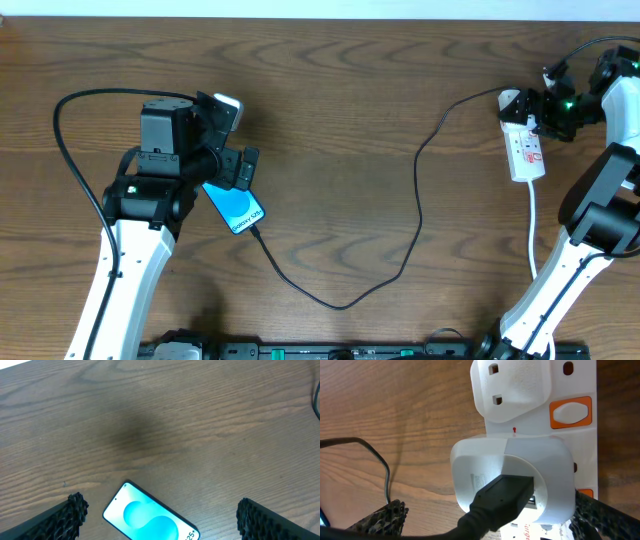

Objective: Plug charger to phone and switch on socket

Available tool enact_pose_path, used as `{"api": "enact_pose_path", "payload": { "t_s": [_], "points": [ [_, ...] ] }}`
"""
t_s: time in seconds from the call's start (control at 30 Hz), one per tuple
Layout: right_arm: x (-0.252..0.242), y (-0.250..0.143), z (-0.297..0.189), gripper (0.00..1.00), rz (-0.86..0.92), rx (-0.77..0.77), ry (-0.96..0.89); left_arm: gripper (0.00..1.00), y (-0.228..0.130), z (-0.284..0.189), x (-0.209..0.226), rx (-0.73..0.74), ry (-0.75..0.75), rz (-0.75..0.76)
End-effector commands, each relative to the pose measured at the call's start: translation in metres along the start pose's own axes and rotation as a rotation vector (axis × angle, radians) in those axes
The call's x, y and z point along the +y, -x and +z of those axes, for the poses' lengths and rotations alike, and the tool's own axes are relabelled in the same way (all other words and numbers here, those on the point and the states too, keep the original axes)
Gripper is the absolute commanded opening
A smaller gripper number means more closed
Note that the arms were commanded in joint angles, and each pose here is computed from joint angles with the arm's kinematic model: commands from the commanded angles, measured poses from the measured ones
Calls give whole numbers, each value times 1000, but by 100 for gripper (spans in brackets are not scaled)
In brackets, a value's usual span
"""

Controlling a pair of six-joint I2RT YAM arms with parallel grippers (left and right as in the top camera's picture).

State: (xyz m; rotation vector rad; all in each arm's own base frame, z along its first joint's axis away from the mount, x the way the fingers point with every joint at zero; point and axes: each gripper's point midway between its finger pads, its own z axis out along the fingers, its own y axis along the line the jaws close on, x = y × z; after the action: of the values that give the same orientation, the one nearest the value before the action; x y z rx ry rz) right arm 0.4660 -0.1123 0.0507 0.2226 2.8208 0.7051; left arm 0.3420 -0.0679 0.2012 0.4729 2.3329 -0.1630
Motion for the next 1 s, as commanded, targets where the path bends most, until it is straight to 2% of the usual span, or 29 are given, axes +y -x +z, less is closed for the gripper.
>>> {"api": "enact_pose_path", "payload": {
  "t_s": [0.0,0.97],
  "points": [
    [18,-7,11,99,9,31,89,98,11,-6,1,-27,8,9],
    [18,-11,11,99,9,43,90,98,11,-6,1,-27,8,9]
  ]
}}
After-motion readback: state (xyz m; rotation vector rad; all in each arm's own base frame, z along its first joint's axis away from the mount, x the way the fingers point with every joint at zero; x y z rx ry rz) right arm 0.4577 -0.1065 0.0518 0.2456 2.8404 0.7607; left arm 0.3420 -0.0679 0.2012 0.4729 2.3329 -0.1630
